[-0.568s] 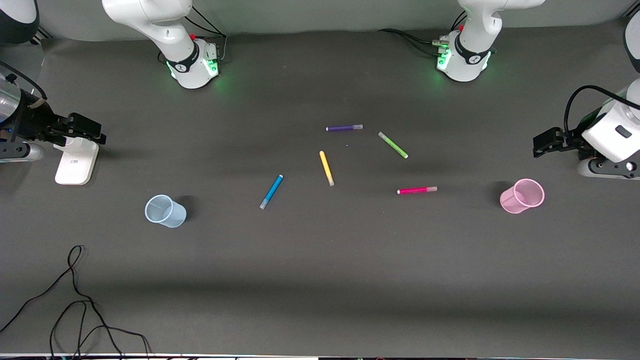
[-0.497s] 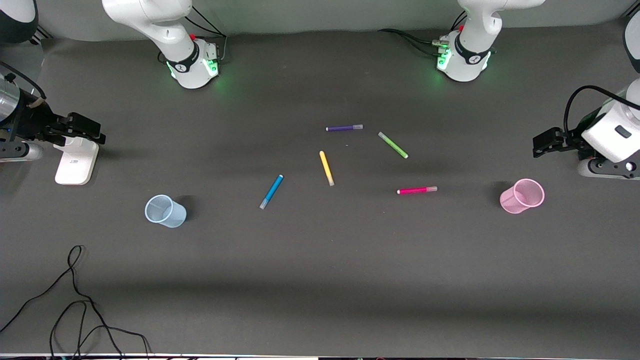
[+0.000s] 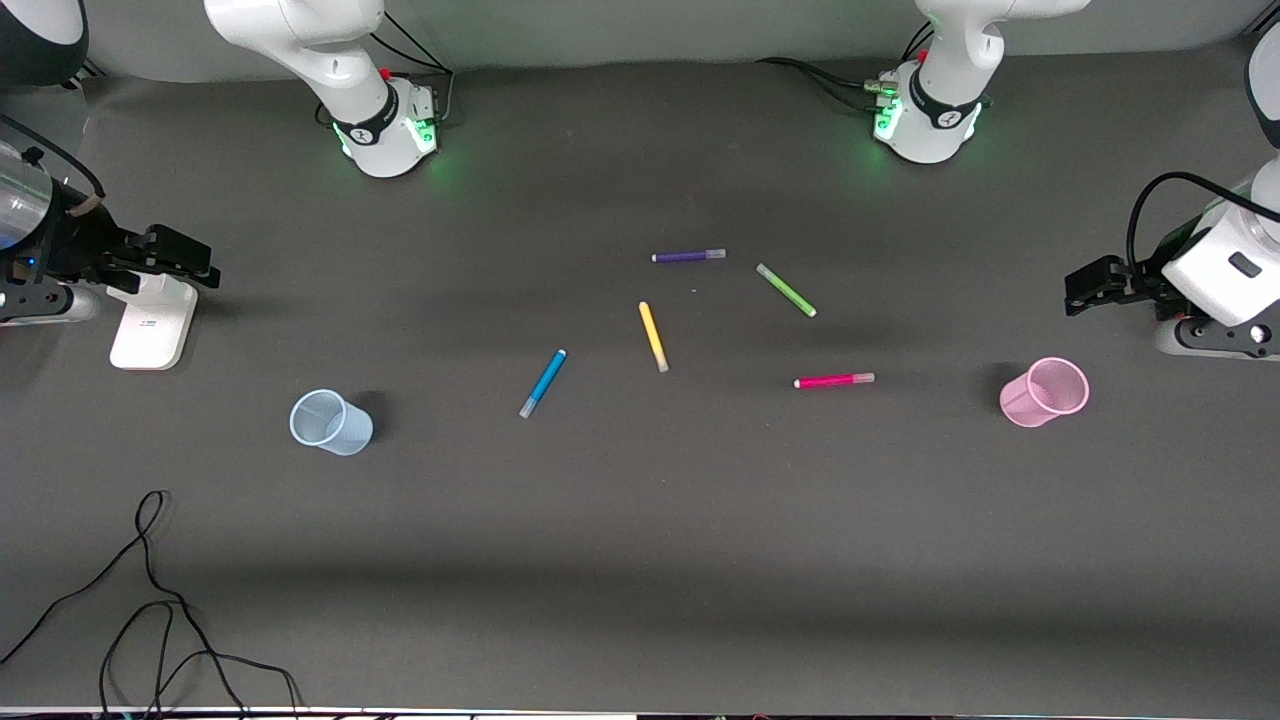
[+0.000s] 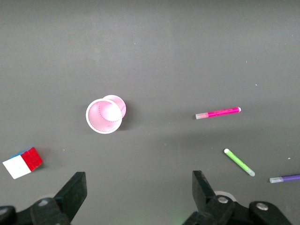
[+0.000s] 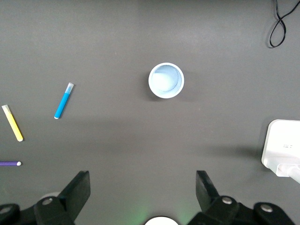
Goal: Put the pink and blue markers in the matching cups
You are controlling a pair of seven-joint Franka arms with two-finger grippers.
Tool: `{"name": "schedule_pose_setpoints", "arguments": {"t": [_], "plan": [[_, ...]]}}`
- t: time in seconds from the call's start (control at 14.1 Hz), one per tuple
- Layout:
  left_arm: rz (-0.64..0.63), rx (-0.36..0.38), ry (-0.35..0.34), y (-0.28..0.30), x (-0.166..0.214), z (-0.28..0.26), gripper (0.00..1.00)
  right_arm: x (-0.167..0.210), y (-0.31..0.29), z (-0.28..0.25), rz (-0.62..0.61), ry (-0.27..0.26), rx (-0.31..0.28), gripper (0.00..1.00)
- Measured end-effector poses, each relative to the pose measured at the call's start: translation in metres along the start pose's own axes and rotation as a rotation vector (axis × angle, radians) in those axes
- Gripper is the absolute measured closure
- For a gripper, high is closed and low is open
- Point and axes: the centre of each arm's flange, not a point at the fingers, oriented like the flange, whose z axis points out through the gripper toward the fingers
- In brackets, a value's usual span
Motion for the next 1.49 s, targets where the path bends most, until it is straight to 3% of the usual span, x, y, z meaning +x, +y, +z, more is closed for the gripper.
{"name": "schedule_pose_setpoints", "arguments": {"t": [0.21, 0.64, 0.92, 1.21, 1.49], "plan": [[-0.188, -0.016, -0.012, 0.016, -0.001, 0.001, 0.0, 0.0, 0.0, 0.007, 0.0, -0.037, 0.0, 0.0], [-0.599, -0.02, -0.022, 0.119, -0.012, 0.0, 0.0, 0.006, -0.006, 0.021, 0.044, -0.079, 0.044, 0.0], [-0.997, -0.034, -0.025, 0.185, -0.008, 0.024, 0.0, 0.008, -0.02, 0.032, 0.097, -0.121, 0.058, 0.0], [-1.375, -0.031, -0.048, 0.2, 0.009, 0.057, 0.0, 0.022, -0.081, 0.062, 0.199, -0.174, 0.022, 0.0], [-1.497, -0.029, -0.027, 0.198, 0.018, 0.103, 0.0, 0.05, -0.145, 0.101, 0.323, -0.227, -0.001, 0.0]]}}
